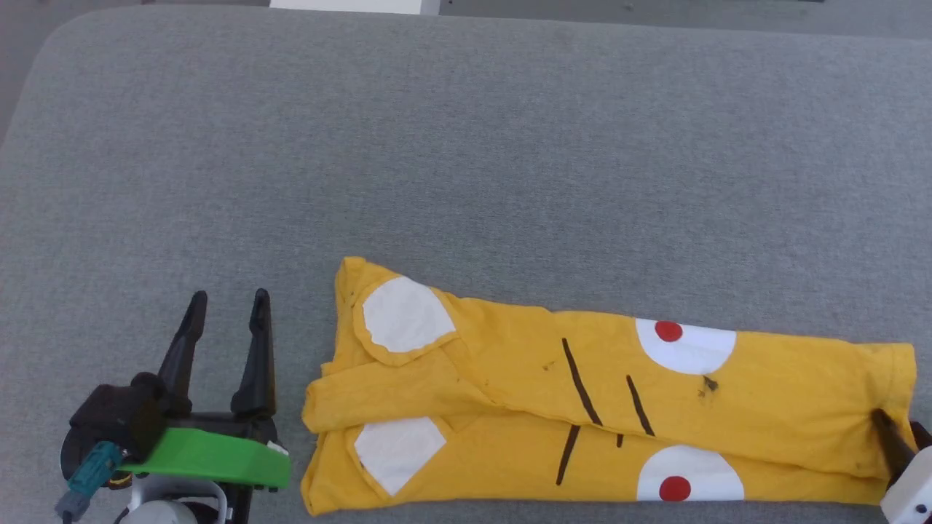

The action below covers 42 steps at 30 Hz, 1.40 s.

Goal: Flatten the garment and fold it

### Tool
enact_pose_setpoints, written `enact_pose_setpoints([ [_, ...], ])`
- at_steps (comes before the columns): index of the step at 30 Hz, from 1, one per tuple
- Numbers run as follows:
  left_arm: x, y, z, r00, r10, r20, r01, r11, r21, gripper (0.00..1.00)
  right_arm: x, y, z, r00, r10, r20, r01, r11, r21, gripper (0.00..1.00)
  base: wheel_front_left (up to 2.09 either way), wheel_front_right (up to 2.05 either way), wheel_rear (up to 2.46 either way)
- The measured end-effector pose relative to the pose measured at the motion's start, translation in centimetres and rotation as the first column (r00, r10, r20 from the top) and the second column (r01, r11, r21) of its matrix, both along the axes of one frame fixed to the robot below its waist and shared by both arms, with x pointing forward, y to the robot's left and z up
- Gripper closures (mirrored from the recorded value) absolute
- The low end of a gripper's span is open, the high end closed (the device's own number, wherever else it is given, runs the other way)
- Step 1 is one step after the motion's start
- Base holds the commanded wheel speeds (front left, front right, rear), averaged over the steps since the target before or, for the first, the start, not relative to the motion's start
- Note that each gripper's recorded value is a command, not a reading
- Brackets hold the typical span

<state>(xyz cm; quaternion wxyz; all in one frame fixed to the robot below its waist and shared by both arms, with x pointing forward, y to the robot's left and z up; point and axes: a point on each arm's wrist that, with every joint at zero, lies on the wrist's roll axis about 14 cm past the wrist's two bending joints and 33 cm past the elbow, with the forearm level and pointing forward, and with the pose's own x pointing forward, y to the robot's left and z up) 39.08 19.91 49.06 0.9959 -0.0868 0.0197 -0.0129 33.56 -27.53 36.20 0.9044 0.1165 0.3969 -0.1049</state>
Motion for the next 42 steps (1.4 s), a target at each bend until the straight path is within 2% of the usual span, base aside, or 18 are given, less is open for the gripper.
enact_pose_setpoints([
  [9,-1.1,0.1,1.2,0.999,0.014,0.031,-0.014,1.0,-0.004,0.0,0.1,-1.2,1.4,0.998,-0.031,0.048,0.032,0.999,-0.01,1.0,0.0,0.0,0.0],
  [12,-1.5,0.0,1.6,0.999,0.014,0.043,-0.014,1.0,-0.008,0.0,-0.3,-4.4,3.1,0.994,-0.076,0.077,0.082,0.993,-0.08,1.0,0.0,0.0,0.0],
  [17,-1.7,-0.3,1.8,0.999,0.004,0.046,-0.003,1.0,-0.02,0.0,-1.5,-10.2,6.2,0.983,-0.141,0.115,0.164,0.961,-0.224,1.0,0.0,0.0,0.0],
  [20,-1.7,-0.7,1.7,0.999,-0.012,0.042,0.013,1.0,-0.027,0.0,-1.4,-10.3,7.0,0.982,-0.138,0.128,0.163,0.963,-0.215,1.0,0.0,0.0,0.0],
  [24,-1.7,-1.4,1.5,0.999,-0.033,0.034,0.035,0.999,-0.04,0.0,0.1,-6.8,7.6,0.99,-0.049,0.135,0.068,0.987,-0.146,1.0,0.0,0.0,0.0],
  [26,-1.7,-1.8,1.4,0.999,-0.045,0.03,0.047,0.998,-0.051,0.0,1.0,-3.3,7.8,0.99,0.032,0.137,-0.022,0.997,-0.078,1.0,0.0,0.0,0.0],
  [29,-1.7,-2.1,1.2,0.998,-0.055,0.026,0.056,0.997,-0.057,0.0,1.6,1.9,8.4,0.976,0.161,0.145,-0.163,0.987,-0.001,1.0,0.0,0.0,0.0],
  [32,-1.9,-2.3,1.1,0.998,-0.059,0.022,0.061,0.996,-0.058,0.0,1.8,6.4,9.1,0.948,0.273,0.164,-0.286,0.956,0.063,1.0,0.0,0.0,0.0],
  [37,-2.2,-2.3,0.8,0.998,-0.065,0.012,0.065,0.996,-0.067,0.0,1.9,12.7,9.9,0.881,0.433,0.188,-0.46,0.878,0.131,1.0,0.0,0.0,0.0],
  [42,-2.1,-1.9,0.5,0.999,-0.052,0.002,0.052,0.996,-0.072,0.0,3.1,18.9,11.5,0.785,0.56,0.265,-0.61,0.772,0.176,1.0,0.0,0.0,0.0],
])
